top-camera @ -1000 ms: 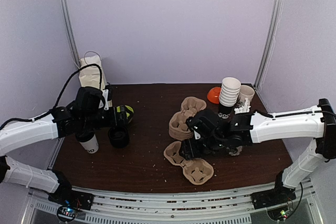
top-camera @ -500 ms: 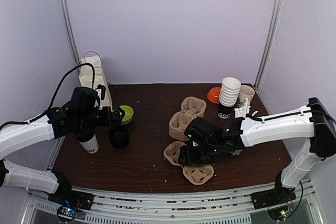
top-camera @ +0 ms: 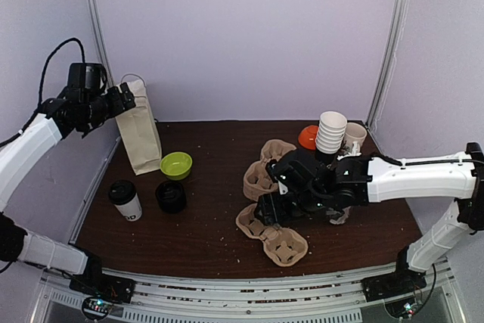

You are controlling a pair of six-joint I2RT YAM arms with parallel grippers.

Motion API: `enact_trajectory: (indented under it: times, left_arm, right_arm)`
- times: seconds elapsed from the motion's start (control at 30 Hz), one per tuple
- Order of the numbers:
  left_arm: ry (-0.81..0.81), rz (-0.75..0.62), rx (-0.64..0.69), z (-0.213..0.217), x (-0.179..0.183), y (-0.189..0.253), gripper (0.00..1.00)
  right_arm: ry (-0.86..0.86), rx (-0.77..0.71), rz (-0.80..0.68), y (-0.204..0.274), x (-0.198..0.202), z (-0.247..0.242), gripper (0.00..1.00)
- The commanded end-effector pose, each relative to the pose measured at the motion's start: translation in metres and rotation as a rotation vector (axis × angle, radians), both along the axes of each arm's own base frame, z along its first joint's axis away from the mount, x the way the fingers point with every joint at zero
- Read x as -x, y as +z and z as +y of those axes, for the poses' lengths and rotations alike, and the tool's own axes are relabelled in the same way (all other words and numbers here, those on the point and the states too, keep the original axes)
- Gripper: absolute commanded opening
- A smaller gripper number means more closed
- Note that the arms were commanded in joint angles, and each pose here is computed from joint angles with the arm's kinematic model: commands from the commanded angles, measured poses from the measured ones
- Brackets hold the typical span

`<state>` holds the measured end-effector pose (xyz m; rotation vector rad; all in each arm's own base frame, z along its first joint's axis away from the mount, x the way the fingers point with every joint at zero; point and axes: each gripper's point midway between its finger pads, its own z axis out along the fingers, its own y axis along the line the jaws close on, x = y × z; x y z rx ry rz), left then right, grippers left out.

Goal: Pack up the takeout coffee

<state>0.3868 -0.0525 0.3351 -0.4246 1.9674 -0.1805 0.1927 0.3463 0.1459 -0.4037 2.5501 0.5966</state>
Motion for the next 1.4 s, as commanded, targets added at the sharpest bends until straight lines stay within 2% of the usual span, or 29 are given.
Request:
enact_trajectory:
  times: [0.0, 0.2, 0.5, 0.77, 1.0, 1.17, 1.37]
  left_arm:
    - [0.070, 0.037, -0.017, 0.022, 0.001, 0.006, 0.98]
    - [0.100, 0.067, 0.027, 0.056, -0.014, 0.003, 0.94]
    - [0.085, 0.133, 0.047, 0.061, -0.044, -0.019, 0.80]
    - [0.089, 0.131, 0.046, 0.064, -0.068, -0.024, 0.73]
    - [0.091, 0.166, 0.021, 0.066, -0.079, -0.041, 0.53]
    - [0.073, 0.173, 0.005, 0.064, -0.084, -0.045, 0.35]
    - [0.068, 0.145, -0.008, 0.065, -0.083, -0.032, 0.14]
  right_arm:
    - [0.032, 0.011, -0.087, 0.021, -0.005, -0.006, 0.74]
    - [0.050, -0.011, -0.136, 0.036, -0.009, -0.006, 0.74]
    - [0.043, -0.044, -0.183, 0.054, -0.014, -0.013, 0.74]
    - [0.023, -0.045, -0.178, 0.046, -0.012, -0.022, 0.74]
    - [0.003, -0.046, -0.185, 0.047, -0.012, -0.028, 0.74]
    - [-0.004, -0.045, -0.191, 0.047, -0.013, -0.031, 0.74]
    - [-0.011, -0.051, -0.200, 0.053, -0.015, -0.031, 0.74]
